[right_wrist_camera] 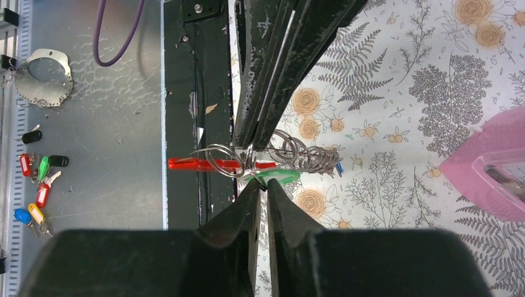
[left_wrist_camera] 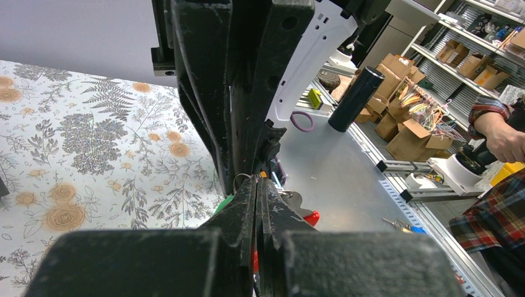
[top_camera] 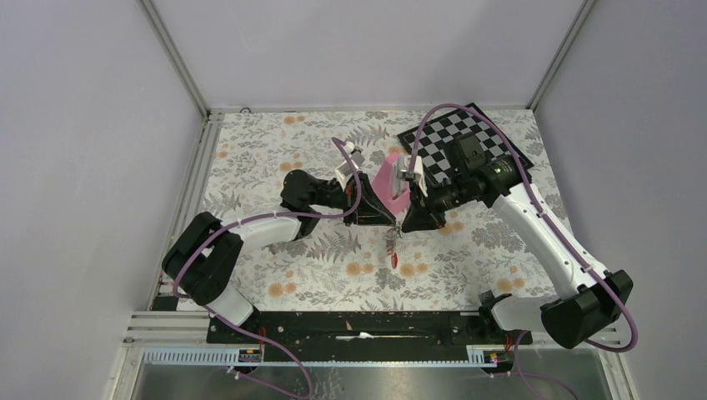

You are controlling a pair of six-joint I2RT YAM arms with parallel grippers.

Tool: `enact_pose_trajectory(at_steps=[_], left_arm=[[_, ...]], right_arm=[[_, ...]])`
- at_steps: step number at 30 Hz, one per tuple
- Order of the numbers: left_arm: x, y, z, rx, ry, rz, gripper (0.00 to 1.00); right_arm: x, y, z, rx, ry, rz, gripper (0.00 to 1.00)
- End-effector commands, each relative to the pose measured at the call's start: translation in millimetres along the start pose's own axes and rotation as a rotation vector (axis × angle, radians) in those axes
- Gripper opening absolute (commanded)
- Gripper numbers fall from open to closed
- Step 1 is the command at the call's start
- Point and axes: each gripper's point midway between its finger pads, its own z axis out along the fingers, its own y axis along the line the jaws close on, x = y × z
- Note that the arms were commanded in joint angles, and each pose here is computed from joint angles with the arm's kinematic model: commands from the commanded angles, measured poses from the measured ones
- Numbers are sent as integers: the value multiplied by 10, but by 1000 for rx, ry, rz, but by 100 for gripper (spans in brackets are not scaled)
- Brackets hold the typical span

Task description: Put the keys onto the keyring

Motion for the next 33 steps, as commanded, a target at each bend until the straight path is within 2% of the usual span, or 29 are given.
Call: enact_pose_trajectory(at_steps=[1,4,16,33], left_arm=[[-240,-140,32,44,-28,120,0],[-256,-155,34,50,-31,127,0],[-311,-131,78,72,-39,124,0],[-182,-258,97,126,4,133,0]], right_arm=[[-90,41,6,-33,-48,-32,10],[-73,60,21,-45,-53,-29,0],[-58,49,76,-57,-75,-6,0],[-78,-92,129,-32,-71,20,0]])
